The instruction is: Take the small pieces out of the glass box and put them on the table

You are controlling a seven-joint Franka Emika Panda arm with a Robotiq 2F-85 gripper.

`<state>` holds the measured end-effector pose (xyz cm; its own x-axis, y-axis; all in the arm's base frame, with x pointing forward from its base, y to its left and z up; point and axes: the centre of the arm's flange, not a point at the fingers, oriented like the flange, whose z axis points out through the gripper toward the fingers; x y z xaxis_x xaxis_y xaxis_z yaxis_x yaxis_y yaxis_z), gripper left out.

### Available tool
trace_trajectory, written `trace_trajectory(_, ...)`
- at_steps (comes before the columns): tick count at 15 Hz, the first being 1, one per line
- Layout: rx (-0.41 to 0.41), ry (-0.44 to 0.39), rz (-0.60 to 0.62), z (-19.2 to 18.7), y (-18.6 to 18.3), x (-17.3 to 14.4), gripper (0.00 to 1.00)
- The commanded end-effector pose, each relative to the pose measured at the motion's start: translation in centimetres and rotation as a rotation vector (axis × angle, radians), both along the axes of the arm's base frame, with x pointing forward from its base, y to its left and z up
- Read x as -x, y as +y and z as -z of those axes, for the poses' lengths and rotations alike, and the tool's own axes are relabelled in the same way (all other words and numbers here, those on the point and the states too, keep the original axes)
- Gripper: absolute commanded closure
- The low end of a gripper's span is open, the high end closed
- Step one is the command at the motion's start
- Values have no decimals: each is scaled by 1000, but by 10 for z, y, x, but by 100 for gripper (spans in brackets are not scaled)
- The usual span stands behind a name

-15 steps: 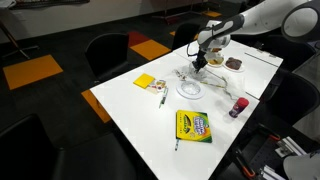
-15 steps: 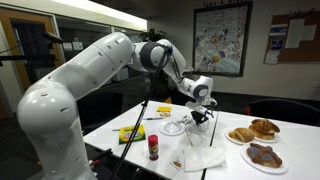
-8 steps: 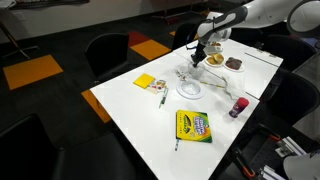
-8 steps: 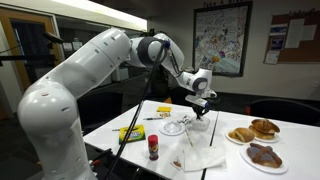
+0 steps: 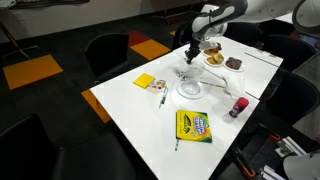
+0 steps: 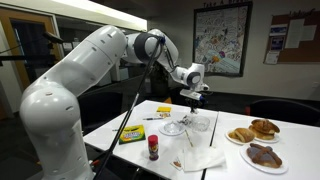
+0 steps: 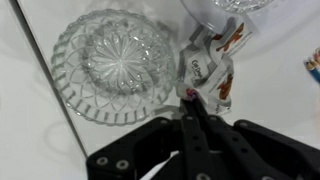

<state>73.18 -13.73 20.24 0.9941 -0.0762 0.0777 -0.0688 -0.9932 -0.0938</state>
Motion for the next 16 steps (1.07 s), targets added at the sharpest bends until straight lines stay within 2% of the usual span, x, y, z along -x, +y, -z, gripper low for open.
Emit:
trace_trajectory(1,-11,7,-115,25,30,2,99)
trace_trajectory(2,-17,14,-138,32,37,1,99)
trace_trajectory(3,-28,36,-159,41,42,1,89)
trace_trajectory(4,-33,55,-169,48,46,2,70)
trace_trajectory(6,-31,85,-162,52,43,7,57)
trace_trajectory(8,3,83,-154,42,36,13,43)
trace_trajectory(11,96,74,-145,12,17,13,22)
trace_trajectory(14,126,-2,-129,-25,-1,10,0)
trace_trajectory(16,126,-32,-116,-40,-7,6,0)
